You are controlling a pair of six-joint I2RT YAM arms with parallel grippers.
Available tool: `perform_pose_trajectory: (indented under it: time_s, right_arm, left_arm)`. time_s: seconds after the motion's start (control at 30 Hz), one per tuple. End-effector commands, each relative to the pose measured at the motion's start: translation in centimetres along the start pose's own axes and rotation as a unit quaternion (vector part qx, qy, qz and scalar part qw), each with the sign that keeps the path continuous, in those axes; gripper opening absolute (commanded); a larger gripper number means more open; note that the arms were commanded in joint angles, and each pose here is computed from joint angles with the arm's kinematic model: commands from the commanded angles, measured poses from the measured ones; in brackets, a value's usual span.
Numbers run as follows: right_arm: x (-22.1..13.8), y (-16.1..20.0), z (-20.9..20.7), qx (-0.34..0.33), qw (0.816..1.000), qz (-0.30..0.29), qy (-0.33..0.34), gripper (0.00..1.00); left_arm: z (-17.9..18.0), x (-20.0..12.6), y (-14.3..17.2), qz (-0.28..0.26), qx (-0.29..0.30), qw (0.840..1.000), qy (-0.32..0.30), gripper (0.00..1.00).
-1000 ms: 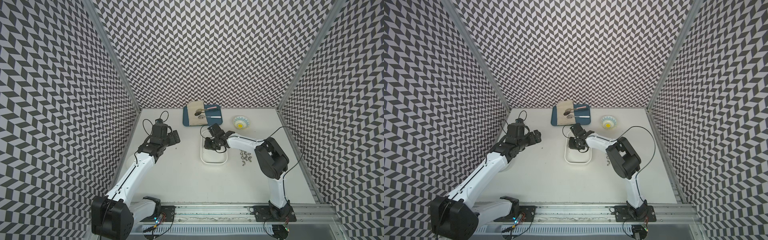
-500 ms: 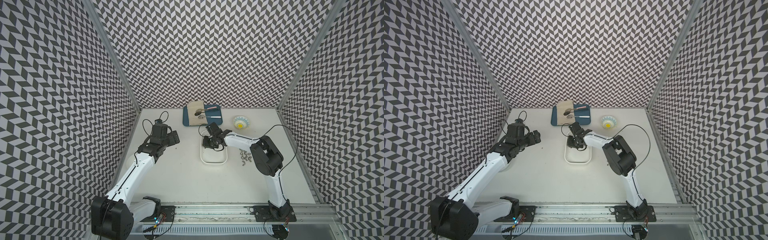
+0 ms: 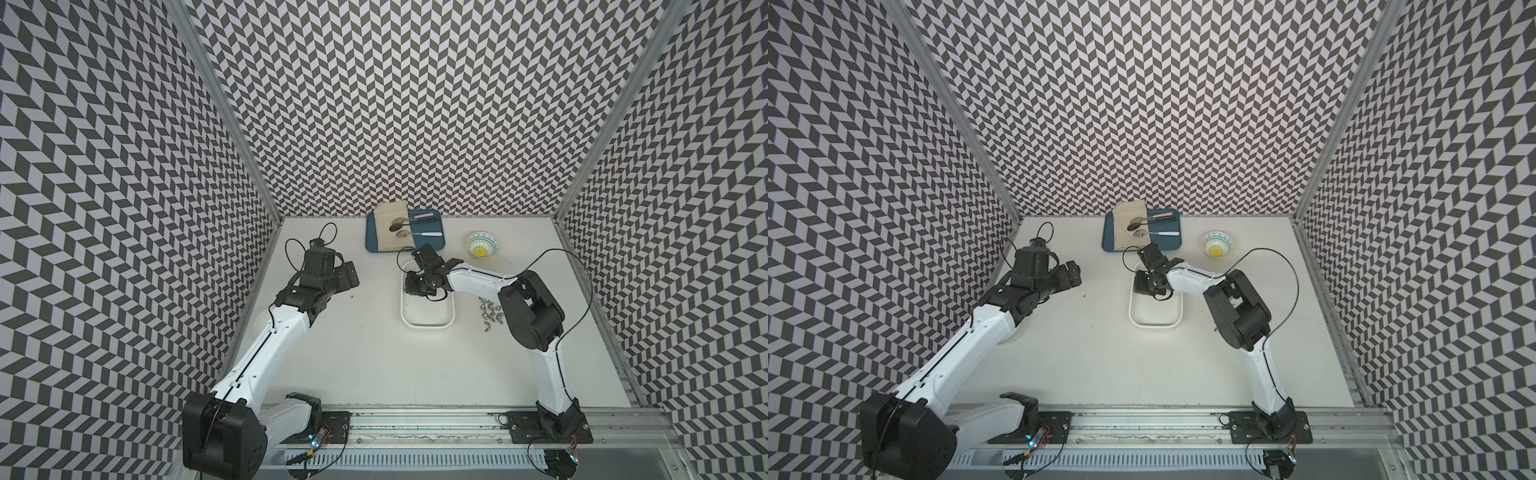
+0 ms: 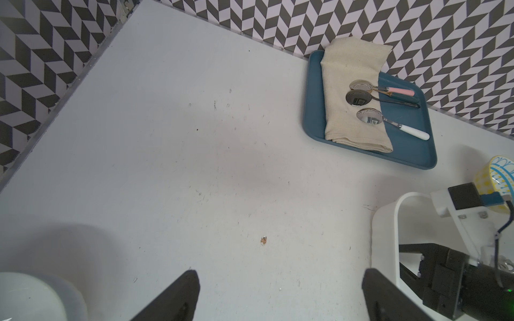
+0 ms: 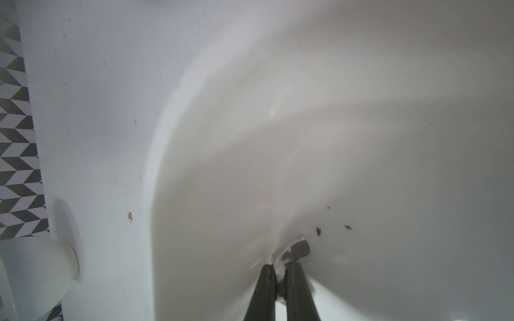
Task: Take out the wing nut from the storage box
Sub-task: Pick up the wing nut from the storage box, then place the wing nut at the center of the board.
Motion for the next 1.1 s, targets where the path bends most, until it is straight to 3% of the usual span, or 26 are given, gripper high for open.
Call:
perform_pose_trajectory:
  time_s: [0.0,0.3,0.63,0.8,1.07]
  right_arm:
    - [-1.5,-0.4,0.5,-0.009,1.0,-0.008,-0.011,0.06]
    - [-9.6,-1.7,1.9,-0.028,0.996,-0.071,-0.044,0.05]
    - [-18.1,-0.3,-8.4,0.019,0.991,-0.123,0.041,0.05]
    - [-19.4,1.6,-13.2,0.039,0.985,-0.127,0.111,0.05]
    - [-18.5,5.0,-18.3,0.071,0.979,-0.105,0.162,0.05]
  left_arm:
    - [0.1,-0.6,-1.2,-0.018,0.0,1.0,-0.002,0.95]
    - [0.0,-0.3,-1.1,-0.016,0.0,1.0,0.002,0.95]
    - [-0.2,0.3,-1.0,-0.012,0.0,1.0,0.007,0.95]
    - [-0.3,0.7,-1.0,-0.01,-0.001,1.0,0.01,0.95]
    - [-0.5,0.7,-1.0,-0.008,-0.002,1.0,0.016,0.95]
Point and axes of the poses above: each gripper's point midway between its finger pads, its own x axis out along the fingers, its own z axis along the line the jaws close on, y = z × x, the point moved 7 cm from there along -x, back along the fingers, and after that the axes turned 8 degrees about x, right-handed, at the moved point
